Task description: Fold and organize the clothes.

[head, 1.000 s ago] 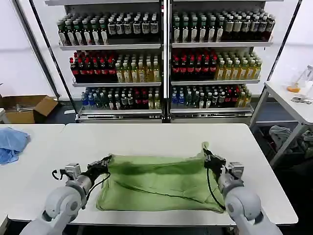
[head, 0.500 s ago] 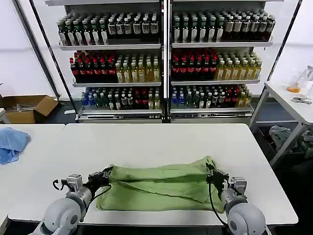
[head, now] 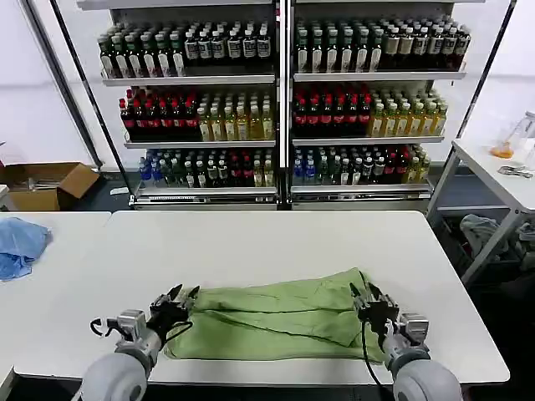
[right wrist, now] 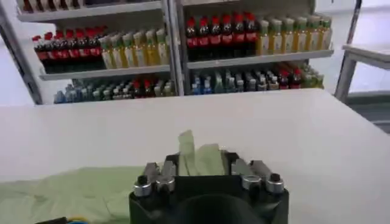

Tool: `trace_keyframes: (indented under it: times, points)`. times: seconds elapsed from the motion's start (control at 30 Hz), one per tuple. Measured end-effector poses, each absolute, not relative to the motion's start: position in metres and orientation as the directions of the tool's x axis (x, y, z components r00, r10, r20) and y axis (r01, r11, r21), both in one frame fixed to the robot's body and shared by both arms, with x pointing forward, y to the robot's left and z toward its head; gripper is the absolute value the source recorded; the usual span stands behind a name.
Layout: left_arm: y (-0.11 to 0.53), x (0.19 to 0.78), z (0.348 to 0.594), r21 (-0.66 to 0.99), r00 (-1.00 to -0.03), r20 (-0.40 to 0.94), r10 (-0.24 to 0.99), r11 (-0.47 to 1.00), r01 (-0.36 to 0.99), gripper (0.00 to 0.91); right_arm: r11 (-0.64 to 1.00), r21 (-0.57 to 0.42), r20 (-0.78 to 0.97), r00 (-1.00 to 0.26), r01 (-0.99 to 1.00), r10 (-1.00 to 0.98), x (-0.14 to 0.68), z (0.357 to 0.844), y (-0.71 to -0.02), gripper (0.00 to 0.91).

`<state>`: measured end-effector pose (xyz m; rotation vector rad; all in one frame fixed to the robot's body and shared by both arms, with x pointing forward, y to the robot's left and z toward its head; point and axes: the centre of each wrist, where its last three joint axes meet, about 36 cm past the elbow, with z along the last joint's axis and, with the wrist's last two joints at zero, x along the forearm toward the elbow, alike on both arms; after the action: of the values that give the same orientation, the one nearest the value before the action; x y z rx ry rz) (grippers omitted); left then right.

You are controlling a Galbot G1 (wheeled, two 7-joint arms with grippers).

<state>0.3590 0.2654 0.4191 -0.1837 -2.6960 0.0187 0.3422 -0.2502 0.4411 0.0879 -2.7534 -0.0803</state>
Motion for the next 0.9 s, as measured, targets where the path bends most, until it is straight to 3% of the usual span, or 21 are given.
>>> trace_keyframes:
  times: [0.47, 0.53, 0.6, 0.67, 0.9]
  points:
    - [0.232, 0.348, 0.38, 0.014, -0.918, 0.397, -0.026, 1.0, -0.022, 0.907, 0.998, 0.05, 0.375, -0.925, -0.041, -0.057, 0.327, 0.44, -0.252, 0.907]
    - [0.229, 0.347, 0.374, 0.026, -0.914, 0.403, -0.042, 0.999, -0.034, 0.615, 0.998, 0.049, 0.374, -0.926, -0.04, -0.055, 0.326, 0.441, -0.252, 0.907]
    - [0.226, 0.345, 0.368, 0.034, -0.91, 0.412, -0.051, 0.999, -0.041, 0.071, 0.998, 0.049, 0.373, -0.926, -0.038, -0.054, 0.325, 0.441, -0.252, 0.907]
    - [0.224, 0.343, 0.363, 0.038, -0.907, 0.417, -0.059, 0.998, -0.047, 0.03, 0.998, 0.048, 0.371, -0.927, -0.037, -0.052, 0.325, 0.442, -0.253, 0.907]
    - [0.217, 0.338, 0.351, 0.037, -0.9, 0.431, -0.069, 0.998, -0.059, 0.02, 0.998, 0.046, 0.365, -0.93, -0.031, -0.046, 0.323, 0.446, -0.255, 0.907]
